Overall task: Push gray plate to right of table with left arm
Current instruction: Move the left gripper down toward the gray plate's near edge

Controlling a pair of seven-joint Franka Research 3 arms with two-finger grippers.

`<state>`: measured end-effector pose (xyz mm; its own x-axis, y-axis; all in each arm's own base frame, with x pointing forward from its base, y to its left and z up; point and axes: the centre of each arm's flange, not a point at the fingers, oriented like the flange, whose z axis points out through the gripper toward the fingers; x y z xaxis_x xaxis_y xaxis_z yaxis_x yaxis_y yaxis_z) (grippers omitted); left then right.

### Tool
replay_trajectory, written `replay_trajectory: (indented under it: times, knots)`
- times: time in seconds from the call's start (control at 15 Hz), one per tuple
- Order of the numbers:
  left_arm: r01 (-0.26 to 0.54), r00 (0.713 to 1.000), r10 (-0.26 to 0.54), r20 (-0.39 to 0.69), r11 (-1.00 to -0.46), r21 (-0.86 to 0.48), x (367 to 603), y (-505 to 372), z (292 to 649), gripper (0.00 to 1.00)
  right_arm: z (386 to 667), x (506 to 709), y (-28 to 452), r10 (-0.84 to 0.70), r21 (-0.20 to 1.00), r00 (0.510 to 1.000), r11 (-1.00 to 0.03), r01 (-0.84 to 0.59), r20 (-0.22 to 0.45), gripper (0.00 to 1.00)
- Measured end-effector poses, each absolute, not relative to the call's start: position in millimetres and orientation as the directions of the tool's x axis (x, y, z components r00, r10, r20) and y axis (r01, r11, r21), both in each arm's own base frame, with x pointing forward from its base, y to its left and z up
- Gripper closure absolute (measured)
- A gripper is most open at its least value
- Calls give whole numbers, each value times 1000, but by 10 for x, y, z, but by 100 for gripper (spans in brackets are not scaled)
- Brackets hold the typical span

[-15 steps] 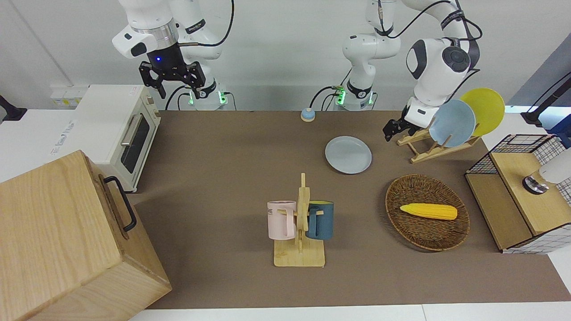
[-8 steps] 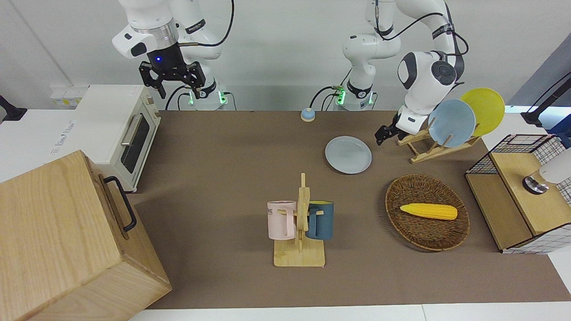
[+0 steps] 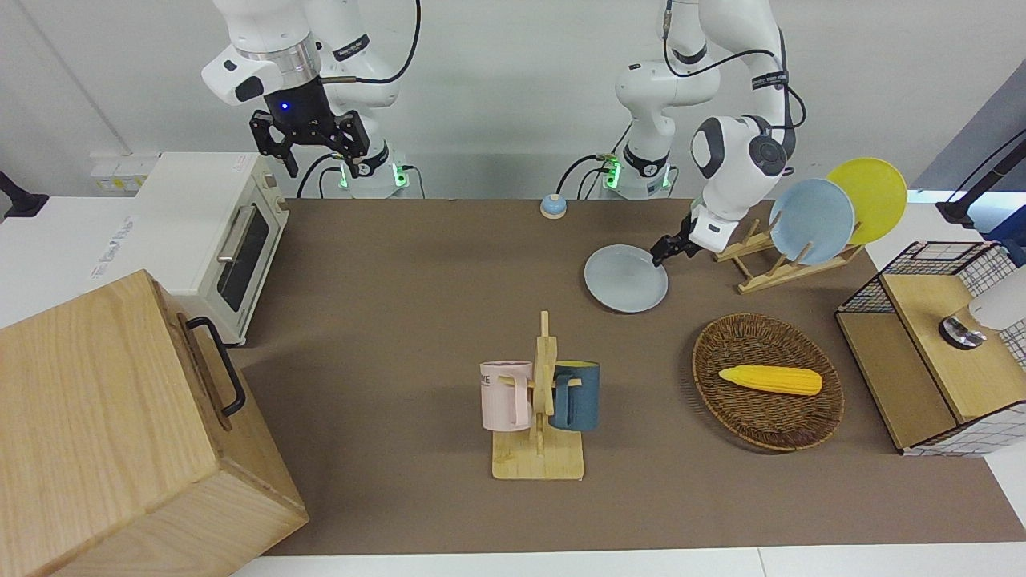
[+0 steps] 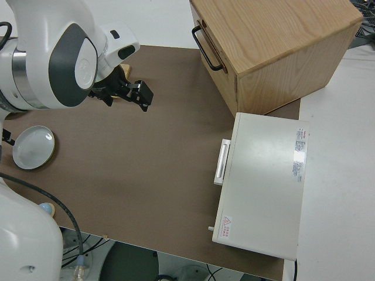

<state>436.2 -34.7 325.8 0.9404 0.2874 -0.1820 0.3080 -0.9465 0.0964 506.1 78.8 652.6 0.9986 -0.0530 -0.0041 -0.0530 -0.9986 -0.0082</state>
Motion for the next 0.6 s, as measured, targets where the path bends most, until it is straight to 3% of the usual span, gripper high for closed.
replay_trajectory:
  times: [0.6]
  knots:
    - [294,946,275,-169,-951,96,4326,-430,3183,13,6526,5061,788,-53,-8,999,-999,-53,-4,0]
